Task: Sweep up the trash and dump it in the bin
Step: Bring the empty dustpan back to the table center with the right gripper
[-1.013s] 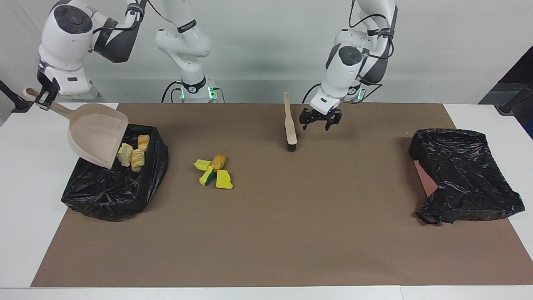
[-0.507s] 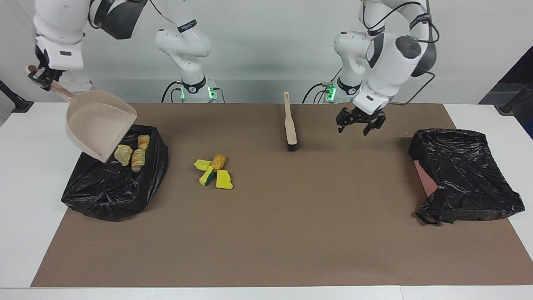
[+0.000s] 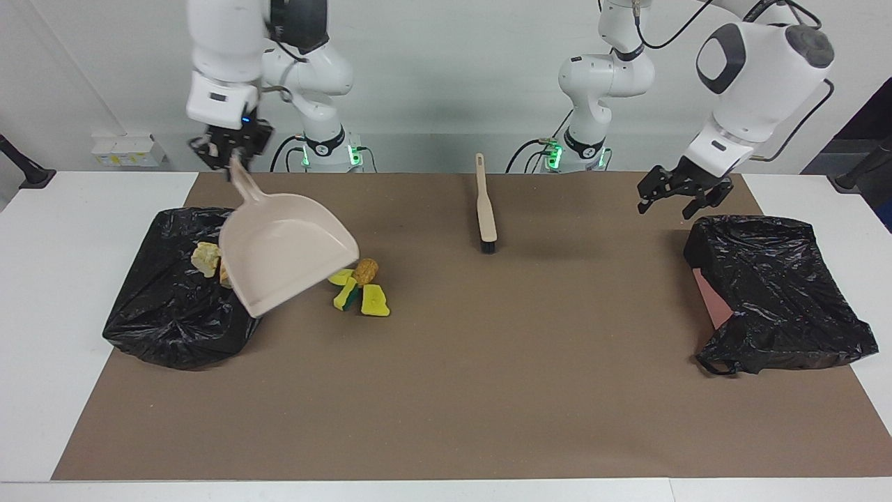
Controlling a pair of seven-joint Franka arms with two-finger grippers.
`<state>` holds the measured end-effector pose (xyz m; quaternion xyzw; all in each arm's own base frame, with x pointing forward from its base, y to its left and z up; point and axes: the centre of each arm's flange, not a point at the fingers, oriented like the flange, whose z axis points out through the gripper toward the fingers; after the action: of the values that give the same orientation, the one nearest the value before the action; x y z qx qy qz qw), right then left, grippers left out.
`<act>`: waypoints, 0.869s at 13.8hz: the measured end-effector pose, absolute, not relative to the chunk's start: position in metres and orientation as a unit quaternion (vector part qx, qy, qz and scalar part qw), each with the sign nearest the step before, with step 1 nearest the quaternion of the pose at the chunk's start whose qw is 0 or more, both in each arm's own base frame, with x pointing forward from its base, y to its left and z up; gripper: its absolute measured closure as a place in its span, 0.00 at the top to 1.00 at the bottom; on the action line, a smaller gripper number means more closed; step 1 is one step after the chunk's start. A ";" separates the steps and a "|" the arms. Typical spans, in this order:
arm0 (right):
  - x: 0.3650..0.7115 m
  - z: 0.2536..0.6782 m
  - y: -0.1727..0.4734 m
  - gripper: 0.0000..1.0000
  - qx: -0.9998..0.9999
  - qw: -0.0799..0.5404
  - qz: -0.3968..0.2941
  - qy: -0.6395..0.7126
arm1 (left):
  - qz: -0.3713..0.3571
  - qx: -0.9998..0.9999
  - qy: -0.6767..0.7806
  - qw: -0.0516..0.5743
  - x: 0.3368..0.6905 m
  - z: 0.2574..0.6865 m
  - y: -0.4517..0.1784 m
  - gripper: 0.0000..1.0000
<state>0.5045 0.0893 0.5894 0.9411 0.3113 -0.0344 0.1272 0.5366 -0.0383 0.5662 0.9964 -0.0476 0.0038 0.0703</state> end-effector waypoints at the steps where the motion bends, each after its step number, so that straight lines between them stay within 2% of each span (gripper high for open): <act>1: 0.510 0.573 0.121 0.32 0.953 0.119 -0.022 0.277 | 0.006 0.997 -0.044 0.068 0.543 0.576 -0.033 1.00; 5: 0.530 0.481 0.246 0.32 0.987 0.076 0.013 0.139 | 0.002 0.998 -0.030 0.055 0.566 0.598 -0.022 1.00; 7: 0.540 0.438 0.282 0.32 0.995 0.045 0.015 0.085 | -0.002 0.998 -0.021 0.053 0.573 0.600 -0.023 1.00; 9: 0.552 0.415 0.314 0.32 0.999 0.009 0.004 0.044 | -0.002 0.999 -0.020 0.047 0.576 0.603 -0.024 1.00; 12: 0.554 0.399 0.398 0.32 1.000 -0.021 0.005 -0.010 | -0.001 0.999 -0.027 0.031 0.576 0.604 -0.029 1.00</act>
<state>0.5544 0.3979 0.3992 0.9997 -0.0096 0.0051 -0.0213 0.5758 -0.0289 0.6038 0.9991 -0.0275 -0.0012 0.0314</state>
